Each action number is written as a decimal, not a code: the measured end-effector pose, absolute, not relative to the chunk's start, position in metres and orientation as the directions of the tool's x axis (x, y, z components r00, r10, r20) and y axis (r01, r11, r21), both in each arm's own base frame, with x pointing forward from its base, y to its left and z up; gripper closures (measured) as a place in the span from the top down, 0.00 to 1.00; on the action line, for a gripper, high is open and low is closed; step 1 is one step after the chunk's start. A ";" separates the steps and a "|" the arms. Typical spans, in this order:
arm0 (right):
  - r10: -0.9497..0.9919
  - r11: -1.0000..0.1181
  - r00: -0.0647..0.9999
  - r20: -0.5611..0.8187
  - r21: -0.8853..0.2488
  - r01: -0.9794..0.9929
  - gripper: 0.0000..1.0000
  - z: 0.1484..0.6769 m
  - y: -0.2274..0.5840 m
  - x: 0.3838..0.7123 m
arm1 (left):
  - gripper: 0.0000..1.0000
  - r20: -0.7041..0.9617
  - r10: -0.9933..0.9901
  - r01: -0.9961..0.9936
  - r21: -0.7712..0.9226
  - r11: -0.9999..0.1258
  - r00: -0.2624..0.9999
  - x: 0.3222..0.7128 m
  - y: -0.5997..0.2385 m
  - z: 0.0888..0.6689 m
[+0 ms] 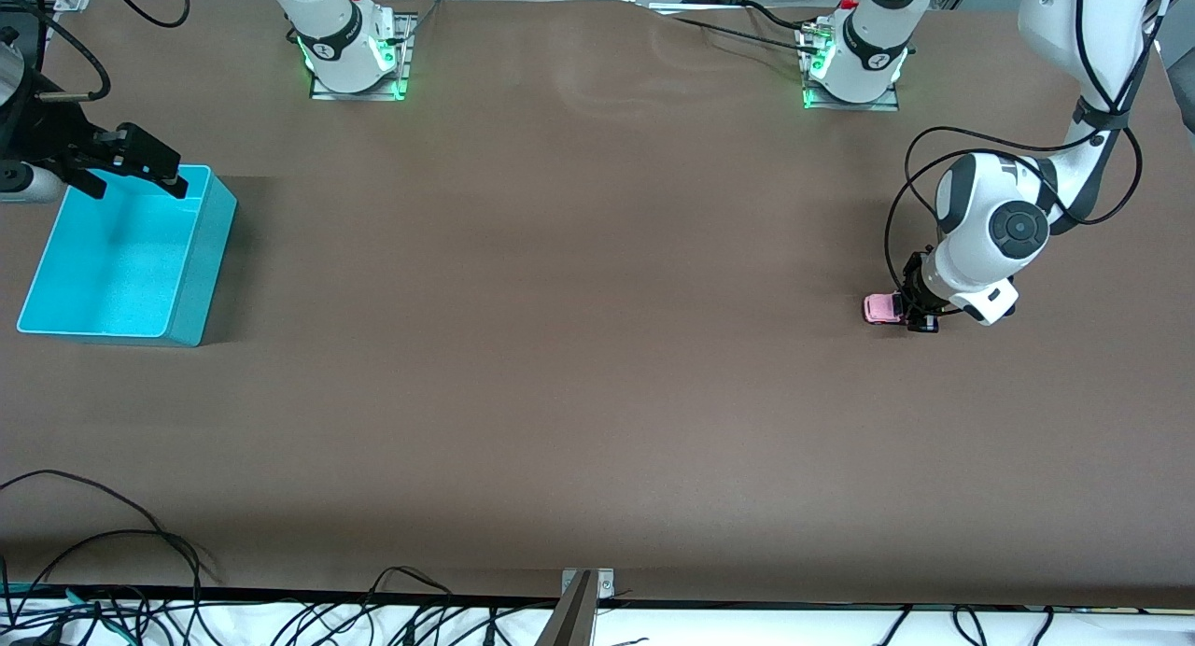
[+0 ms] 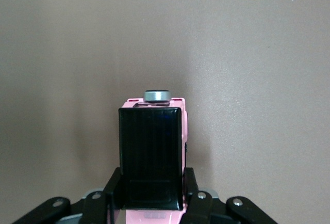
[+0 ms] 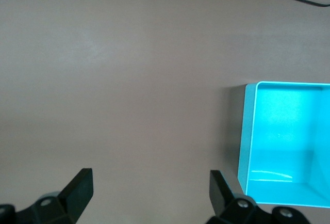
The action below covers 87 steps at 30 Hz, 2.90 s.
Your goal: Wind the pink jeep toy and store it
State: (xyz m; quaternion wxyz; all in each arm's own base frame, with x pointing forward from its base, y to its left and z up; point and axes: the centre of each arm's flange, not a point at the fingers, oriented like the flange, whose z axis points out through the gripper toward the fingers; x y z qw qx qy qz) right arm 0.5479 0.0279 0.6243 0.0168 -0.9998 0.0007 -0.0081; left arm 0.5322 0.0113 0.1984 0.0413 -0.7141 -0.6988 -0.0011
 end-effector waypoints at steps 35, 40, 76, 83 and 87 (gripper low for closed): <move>-0.002 -0.999 1.000 0.016 -0.034 -0.001 1.00 0.624 0.028 0.548 | 0.50 0.086 0.996 0.998 -0.055 -0.008 0.012 0.534 0.046 0.198; -0.002 -0.999 1.000 0.016 -0.034 -0.001 1.00 0.624 0.028 0.548 | 0.50 0.089 0.996 0.998 -0.055 -0.005 0.010 0.534 0.060 0.198; -0.002 -0.999 1.000 0.016 -0.034 -0.001 1.00 0.624 0.028 0.548 | 0.50 0.154 0.988 0.999 -0.052 -0.012 0.020 0.537 0.150 0.196; -0.002 -0.999 1.000 0.016 -0.034 -0.001 1.00 0.624 0.028 0.548 | 0.50 0.153 0.988 0.999 -0.048 -0.024 0.031 0.537 0.174 0.196; -0.002 -0.999 1.000 0.016 -0.034 -0.001 1.00 0.624 0.028 0.548 | 0.50 0.153 0.988 0.999 -0.044 -0.027 0.034 0.537 0.185 0.197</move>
